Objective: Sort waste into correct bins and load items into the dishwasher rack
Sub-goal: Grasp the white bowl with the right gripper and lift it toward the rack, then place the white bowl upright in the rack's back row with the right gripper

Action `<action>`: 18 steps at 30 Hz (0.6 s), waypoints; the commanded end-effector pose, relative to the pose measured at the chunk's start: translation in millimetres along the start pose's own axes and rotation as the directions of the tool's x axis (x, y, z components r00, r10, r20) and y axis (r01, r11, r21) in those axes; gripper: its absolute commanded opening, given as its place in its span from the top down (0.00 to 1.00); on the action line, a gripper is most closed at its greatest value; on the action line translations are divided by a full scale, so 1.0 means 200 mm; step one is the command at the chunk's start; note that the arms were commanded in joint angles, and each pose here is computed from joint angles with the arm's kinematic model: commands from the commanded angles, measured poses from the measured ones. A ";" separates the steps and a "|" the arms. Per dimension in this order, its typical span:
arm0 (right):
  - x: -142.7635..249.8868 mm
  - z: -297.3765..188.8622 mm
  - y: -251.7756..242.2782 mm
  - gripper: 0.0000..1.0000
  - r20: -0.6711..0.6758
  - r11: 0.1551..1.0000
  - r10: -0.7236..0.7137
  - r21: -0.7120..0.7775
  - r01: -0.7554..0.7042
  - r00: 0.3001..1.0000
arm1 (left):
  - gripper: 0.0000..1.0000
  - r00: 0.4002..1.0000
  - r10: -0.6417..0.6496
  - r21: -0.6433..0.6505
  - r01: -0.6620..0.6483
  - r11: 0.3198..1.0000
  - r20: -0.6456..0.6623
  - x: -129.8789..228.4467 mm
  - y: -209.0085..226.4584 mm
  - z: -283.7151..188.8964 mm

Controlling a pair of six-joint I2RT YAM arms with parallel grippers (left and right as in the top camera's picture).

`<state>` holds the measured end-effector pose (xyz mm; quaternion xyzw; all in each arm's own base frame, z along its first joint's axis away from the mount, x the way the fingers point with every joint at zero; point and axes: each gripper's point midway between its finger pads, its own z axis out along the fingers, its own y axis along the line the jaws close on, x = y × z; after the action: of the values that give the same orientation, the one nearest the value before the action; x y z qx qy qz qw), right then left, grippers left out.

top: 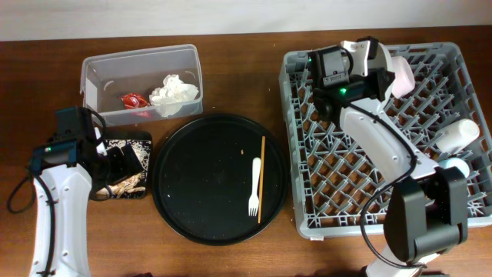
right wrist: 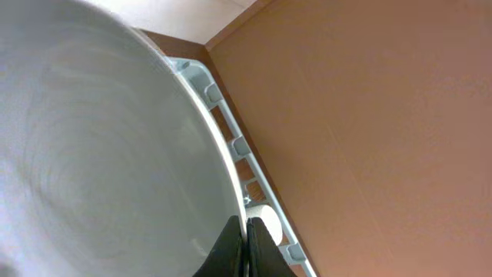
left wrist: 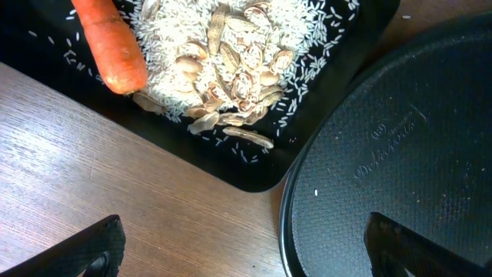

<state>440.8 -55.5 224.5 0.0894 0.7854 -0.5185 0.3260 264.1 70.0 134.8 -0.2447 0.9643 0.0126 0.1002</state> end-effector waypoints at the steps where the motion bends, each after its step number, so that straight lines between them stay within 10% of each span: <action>1: 0.03 -0.02 0.12 0.96 0.008 0.997 -0.004 -0.077 0.005 1.000 | 0.01 1.000 -0.014 0.012 0.014 1.000 0.020 -0.02 -0.01 -0.02; 2: 0.01 -0.14 0.29 0.95 0.044 0.971 -0.025 -0.238 0.035 0.999 | 0.01 1.000 -0.015 0.013 0.014 1.000 0.021 -0.02 -0.01 -0.02; 4: 0.05 -0.40 0.54 0.47 0.101 0.867 -0.105 -0.478 0.141 0.989 | 0.01 1.000 -0.014 0.013 0.014 1.000 0.021 -0.02 -0.01 -0.02; 9: 0.08 -0.64 0.32 0.39 0.013 0.826 0.055 -0.562 -0.038 0.998 | 0.01 1.000 -0.014 0.013 0.014 1.000 0.021 -0.02 -0.01 -0.02; 11: 0.05 -0.38 0.07 0.96 -0.108 0.815 0.193 -0.536 -0.221 0.975 | 0.01 1.000 -0.014 0.013 0.014 1.000 0.021 -0.02 -0.01 -0.02; 15: -0.08 0.10 -0.16 0.96 -0.249 0.578 0.408 -0.674 -0.460 0.878 | 0.01 1.000 -0.014 0.013 0.014 1.000 0.021 -0.02 -0.01 -0.02; 18: -0.08 0.38 -0.16 0.96 -0.242 0.578 0.453 -0.653 -0.489 0.858 | 0.01 1.000 -0.014 0.013 0.014 1.000 0.021 -0.02 -0.01 -0.02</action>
<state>455.4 -136.8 254.7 0.2114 0.8617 -0.0990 0.4506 265.1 70.1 135.1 -0.2445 0.9641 0.0123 0.1025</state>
